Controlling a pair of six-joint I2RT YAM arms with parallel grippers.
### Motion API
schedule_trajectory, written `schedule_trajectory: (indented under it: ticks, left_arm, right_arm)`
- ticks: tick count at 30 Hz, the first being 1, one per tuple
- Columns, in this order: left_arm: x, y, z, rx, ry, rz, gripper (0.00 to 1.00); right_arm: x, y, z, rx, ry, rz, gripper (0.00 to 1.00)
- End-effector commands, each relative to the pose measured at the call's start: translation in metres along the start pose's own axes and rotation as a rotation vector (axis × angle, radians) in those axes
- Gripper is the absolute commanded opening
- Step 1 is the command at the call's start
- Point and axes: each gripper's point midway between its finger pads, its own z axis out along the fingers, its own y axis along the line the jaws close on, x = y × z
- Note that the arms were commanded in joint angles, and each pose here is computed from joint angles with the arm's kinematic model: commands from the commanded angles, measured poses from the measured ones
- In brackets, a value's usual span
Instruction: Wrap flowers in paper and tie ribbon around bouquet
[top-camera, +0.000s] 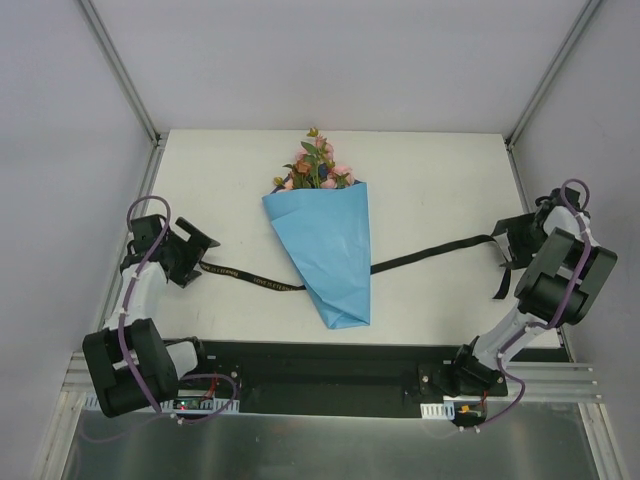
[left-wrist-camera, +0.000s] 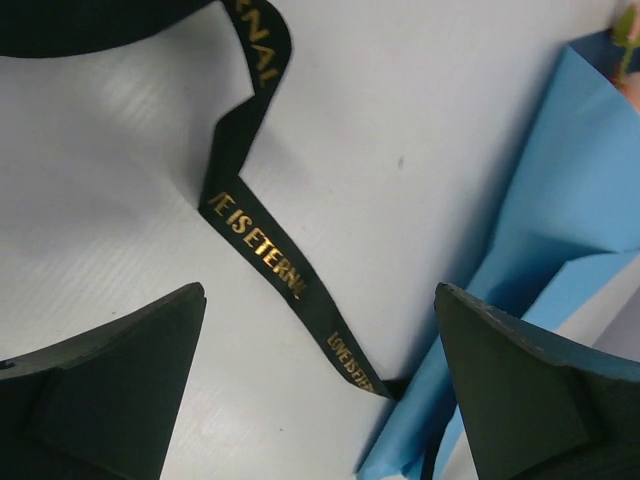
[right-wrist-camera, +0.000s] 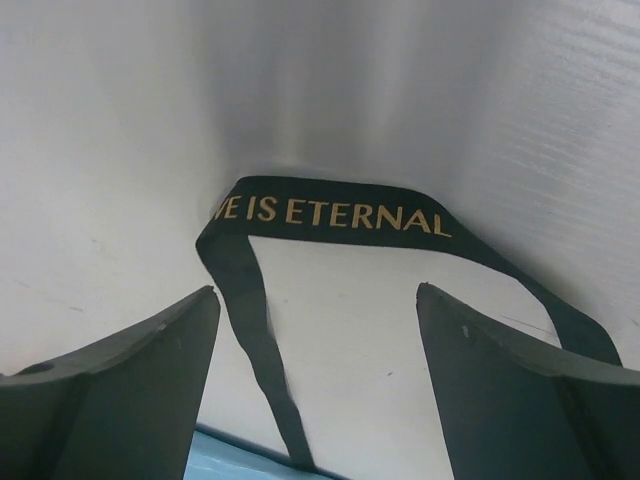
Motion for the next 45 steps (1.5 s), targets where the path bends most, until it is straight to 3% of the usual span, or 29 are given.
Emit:
schedule_trajectory:
  ticks: [1, 10, 16, 23, 27, 28, 35, 38, 41, 43, 45]
  left_arm:
    - [-0.032, 0.006, 0.007, -0.094, -0.090, 0.015, 0.99]
    - [-0.046, 0.011, 0.040, -0.159, 0.008, 0.044, 0.99]
    - [-0.046, 0.019, 0.050, -0.183, 0.040, 0.068, 0.97]
    - [-0.051, 0.029, 0.062, -0.223, 0.058, 0.069, 0.84]
    - [-0.050, 0.028, 0.071, -0.217, 0.091, 0.060, 0.56]
    - [-0.049, 0.028, 0.073, -0.210, 0.099, 0.058, 0.43]
    - [-0.045, 0.018, 0.070, -0.154, 0.122, 0.077, 0.10]
    - [-0.047, 0.004, 0.062, -0.104, 0.103, 0.105, 0.04]
    - [-0.047, -0.015, 0.051, -0.039, 0.081, 0.154, 0.00]
    - [-0.045, -0.027, 0.044, 0.002, 0.071, 0.190, 0.00]
    - [-0.040, -0.042, 0.035, 0.040, 0.041, 0.245, 0.00]
  right_arm:
    - [0.001, -0.002, 0.015, 0.056, 0.017, 0.188, 0.83]
    - [-0.019, -0.001, 0.037, 0.107, -0.023, 0.293, 0.89]
    - [-0.034, 0.032, 0.019, 0.039, -0.064, 0.096, 0.94]
    - [-0.040, 0.040, 0.010, 0.132, -0.142, -0.069, 0.99]
    - [-0.043, 0.047, 0.028, 0.168, -0.118, -0.128, 1.00]
    - [-0.040, 0.049, 0.030, 0.176, -0.109, -0.143, 1.00]
    - [-0.040, 0.058, 0.046, 0.197, -0.100, -0.197, 0.93]
    - [-0.036, 0.061, 0.052, 0.182, -0.081, -0.176, 0.86]
    - [-0.037, 0.073, 0.055, 0.141, -0.105, -0.202, 0.65]
    - [-0.039, 0.090, 0.052, 0.094, -0.131, -0.241, 0.25]
    - [-0.034, 0.103, 0.037, 0.070, -0.167, -0.314, 0.00]
